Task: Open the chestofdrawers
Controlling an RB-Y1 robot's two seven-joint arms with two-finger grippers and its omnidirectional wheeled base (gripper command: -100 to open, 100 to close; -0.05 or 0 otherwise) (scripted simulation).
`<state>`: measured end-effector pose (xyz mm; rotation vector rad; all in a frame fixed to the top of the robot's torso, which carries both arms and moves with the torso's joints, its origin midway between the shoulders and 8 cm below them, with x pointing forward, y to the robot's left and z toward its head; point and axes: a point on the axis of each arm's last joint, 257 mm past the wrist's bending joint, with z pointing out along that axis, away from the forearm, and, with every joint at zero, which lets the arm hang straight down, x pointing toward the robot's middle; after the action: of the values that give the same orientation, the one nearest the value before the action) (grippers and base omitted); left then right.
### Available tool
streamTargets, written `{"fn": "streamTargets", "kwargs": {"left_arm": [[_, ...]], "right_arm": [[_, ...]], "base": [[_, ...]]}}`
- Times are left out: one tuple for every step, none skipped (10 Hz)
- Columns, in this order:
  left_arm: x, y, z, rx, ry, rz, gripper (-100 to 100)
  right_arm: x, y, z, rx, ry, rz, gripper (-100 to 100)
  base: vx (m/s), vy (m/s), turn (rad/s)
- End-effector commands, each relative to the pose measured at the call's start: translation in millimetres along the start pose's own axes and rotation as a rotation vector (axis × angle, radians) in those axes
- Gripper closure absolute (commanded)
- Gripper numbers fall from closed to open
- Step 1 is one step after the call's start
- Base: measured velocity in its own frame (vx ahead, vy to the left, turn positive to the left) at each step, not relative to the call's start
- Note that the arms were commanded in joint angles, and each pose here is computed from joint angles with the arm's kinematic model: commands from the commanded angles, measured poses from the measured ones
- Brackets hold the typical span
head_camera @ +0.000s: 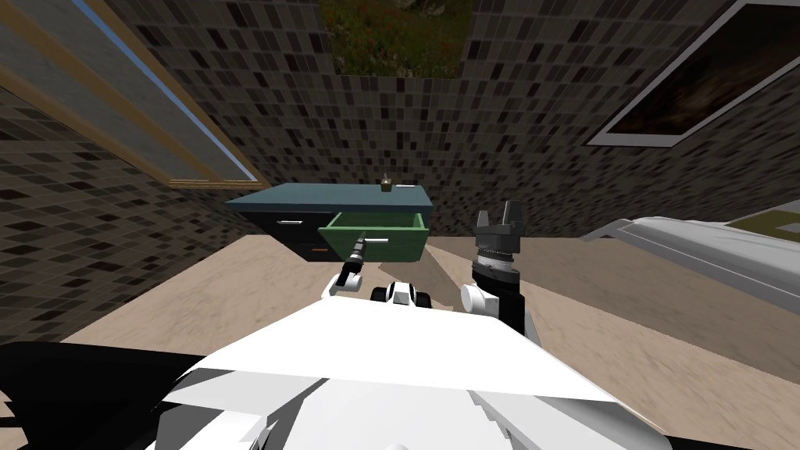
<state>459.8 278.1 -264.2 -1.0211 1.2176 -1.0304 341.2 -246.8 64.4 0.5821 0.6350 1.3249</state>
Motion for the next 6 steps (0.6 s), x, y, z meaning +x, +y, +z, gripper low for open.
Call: {"fn": "streamTargets", "kwargs": {"left_arm": [[-3.3,-12.4,9.5,-0.001,0.001,-0.001,-100],[-4.6,-17.8,12.4,-0.001,0.002,-0.001,-100],[-1.4,-6.9,8.3,-0.021,0.004,-0.002,-100],[-1.2,-4.7,7.9,-0.027,0.004,-0.002,0],[-1.0,-2.4,7.0,-0.033,0.005,-0.002,0],[-1.0,-0.9,6.4,-0.037,0.005,-0.002,0]], "right_arm": [[0.0,0.0,0.0,0.000,0.000,0.000,0],[0.0,0.0,0.0,0.000,0.000,0.000,0],[0.0,0.0,0.0,0.000,0.000,0.000,0],[0.0,0.0,0.0,0.000,0.000,0.000,0],[0.0,0.0,0.0,0.000,0.000,0.000,0],[0.0,0.0,0.0,0.000,0.000,0.000,0]], "base": [[-0.035,-0.007,0.000],[-0.036,-0.008,0.004],[-0.013,-0.002,0.000],[0.000,0.000,0.000],[0.000,0.000,0.000],[0.000,0.000,0.000]]}}
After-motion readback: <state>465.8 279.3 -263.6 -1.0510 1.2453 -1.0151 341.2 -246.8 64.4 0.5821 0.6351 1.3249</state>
